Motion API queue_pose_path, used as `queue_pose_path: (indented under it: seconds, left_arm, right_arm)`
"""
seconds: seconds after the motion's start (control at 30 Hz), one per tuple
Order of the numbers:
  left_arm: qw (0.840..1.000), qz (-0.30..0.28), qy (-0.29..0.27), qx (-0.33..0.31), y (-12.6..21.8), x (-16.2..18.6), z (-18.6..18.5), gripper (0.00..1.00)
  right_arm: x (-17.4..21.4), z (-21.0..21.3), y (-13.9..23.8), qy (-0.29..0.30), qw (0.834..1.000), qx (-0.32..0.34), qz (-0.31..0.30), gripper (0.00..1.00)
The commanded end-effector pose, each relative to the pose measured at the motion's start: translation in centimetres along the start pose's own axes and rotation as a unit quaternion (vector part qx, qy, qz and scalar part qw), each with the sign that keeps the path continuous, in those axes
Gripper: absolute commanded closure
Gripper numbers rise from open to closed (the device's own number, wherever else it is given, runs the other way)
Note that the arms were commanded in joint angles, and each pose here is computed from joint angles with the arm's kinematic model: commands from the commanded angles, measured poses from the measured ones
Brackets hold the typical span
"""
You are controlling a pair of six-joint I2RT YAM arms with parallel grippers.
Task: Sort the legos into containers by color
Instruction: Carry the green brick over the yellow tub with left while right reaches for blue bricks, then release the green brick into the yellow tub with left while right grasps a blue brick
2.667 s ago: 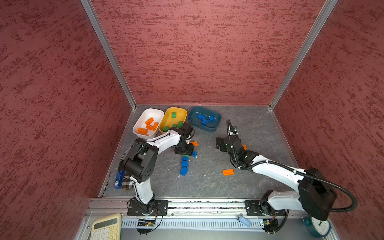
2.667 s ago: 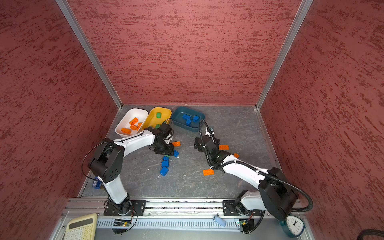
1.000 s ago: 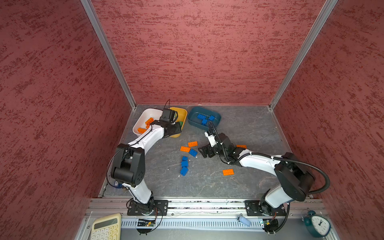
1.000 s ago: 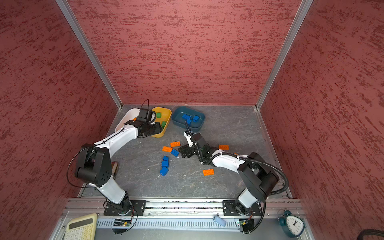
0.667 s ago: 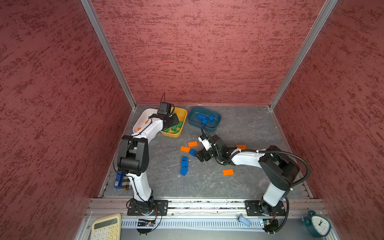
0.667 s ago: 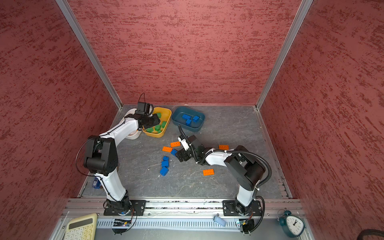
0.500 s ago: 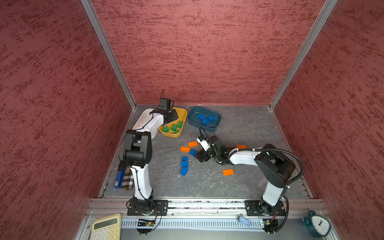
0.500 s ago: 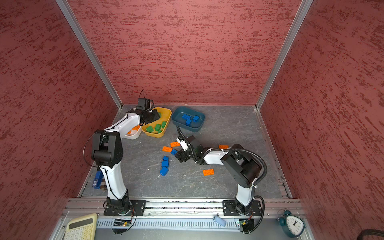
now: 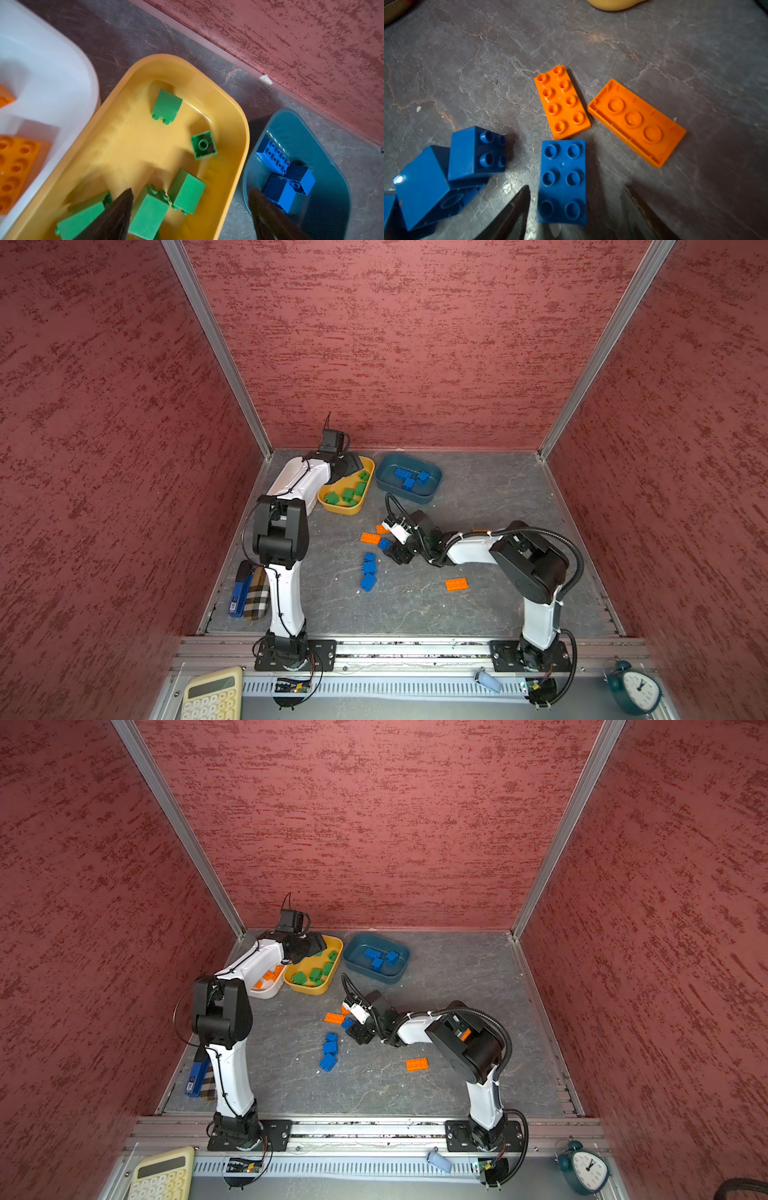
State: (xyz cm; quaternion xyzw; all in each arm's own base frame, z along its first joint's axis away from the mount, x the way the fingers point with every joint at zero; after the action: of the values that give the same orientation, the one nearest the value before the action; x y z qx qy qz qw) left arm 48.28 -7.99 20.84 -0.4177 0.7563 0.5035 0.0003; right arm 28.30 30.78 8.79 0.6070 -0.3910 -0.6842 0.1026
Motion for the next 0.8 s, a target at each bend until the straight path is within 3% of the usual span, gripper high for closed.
queue_pose_path:
  seconds: [0.0,0.07,0.27,0.4,0.63,0.77]
  left_arm:
    - [0.999,-0.037,-0.004,0.029,3.6,-0.4,-1.0,0.06]
    - [0.998,-0.043,-0.004,0.034,4.7,0.1,-0.7,0.0]
    - [0.997,-0.067,-0.016,0.032,7.7,1.4,-0.2,0.01]
    - [0.997,-0.072,-0.015,0.031,8.9,2.1,0.6,0.01]
    - [0.996,-0.082,-0.035,0.004,11.4,4.3,1.2,0.01]
    - [0.995,-0.082,-0.048,-0.016,12.6,6.4,1.9,0.01]
  right_arm:
    - [-0.6,0.4,-0.8,0.042,0.999,-0.009,0.004,0.34]
    - [-0.6,0.6,-1.2,0.052,0.999,-0.006,0.013,0.36]
    - [-0.6,1.1,-1.7,0.061,0.998,-0.018,0.014,0.46]
    - [-0.5,1.2,-1.8,0.059,0.998,-0.021,0.021,0.58]
    - [-1.5,0.8,0.7,0.078,0.997,0.003,0.0,0.8]
    - [-2.8,-0.7,2.9,0.065,0.996,0.031,-0.043,0.83]
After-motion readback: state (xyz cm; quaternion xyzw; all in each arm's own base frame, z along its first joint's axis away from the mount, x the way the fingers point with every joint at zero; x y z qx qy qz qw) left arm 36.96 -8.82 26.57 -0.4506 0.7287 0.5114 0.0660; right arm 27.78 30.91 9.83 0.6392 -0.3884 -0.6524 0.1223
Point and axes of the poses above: each gripper's point midway between its finger pads, its own y axis back along the fingers, its own z axis along the line the jaws close on, x = y × z, the point moved 9 cm from there along y, back along the fingers, and after that the axes turned 14 degrees about y, right-handed, at the moved point
